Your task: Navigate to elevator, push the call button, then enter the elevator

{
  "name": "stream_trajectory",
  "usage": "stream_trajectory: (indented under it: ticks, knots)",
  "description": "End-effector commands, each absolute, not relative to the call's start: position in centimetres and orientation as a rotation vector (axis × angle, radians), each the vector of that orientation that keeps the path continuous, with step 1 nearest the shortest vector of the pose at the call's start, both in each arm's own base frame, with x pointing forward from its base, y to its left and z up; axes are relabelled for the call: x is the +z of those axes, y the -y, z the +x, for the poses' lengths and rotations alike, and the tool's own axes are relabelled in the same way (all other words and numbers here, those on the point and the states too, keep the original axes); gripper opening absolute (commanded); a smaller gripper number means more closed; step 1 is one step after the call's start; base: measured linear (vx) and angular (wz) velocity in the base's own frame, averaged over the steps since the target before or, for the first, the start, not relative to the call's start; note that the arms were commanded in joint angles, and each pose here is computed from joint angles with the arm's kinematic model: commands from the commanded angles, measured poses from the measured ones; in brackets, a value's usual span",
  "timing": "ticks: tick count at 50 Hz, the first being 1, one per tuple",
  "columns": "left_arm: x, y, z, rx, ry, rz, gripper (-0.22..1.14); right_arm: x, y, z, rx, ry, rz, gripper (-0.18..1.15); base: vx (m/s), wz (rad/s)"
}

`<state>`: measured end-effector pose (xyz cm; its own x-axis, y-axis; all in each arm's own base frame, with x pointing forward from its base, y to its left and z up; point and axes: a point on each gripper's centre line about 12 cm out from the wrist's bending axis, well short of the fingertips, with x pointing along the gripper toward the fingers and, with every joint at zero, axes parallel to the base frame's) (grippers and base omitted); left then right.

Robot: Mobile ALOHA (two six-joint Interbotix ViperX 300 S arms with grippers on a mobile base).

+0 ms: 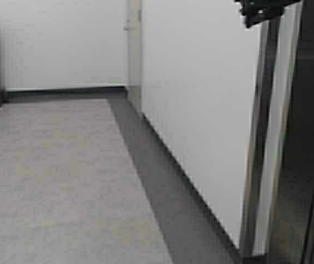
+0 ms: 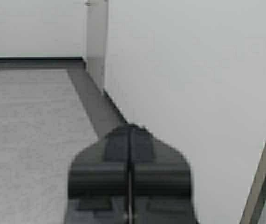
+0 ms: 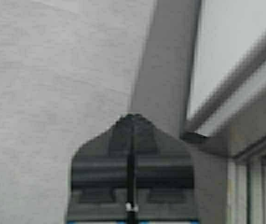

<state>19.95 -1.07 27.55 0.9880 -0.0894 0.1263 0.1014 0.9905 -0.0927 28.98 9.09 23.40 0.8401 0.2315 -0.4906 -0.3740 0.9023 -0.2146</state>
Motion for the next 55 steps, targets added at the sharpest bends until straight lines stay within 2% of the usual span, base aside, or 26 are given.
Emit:
stream_trajectory:
  ticks: [1,22,55]
  knots:
    - [28.1,1.1,20.1,-0.100,0.139,-0.092,0.03,24.0,-8.8,28.9,0.310,-0.464,-0.307,0.06,0.56,-0.19]
    - [28.0,1.1,20.1,-0.098,0.131,-0.090,0.03,23.7,-8.3,28.7,0.293,-0.482,-0.318,0.06,0.54,-0.33]
    - [28.0,1.1,20.3,-0.098,0.130,-0.084,0.03,25.9,-9.5,30.4,0.335,-0.383,-0.296,0.06,0.45,-0.68]
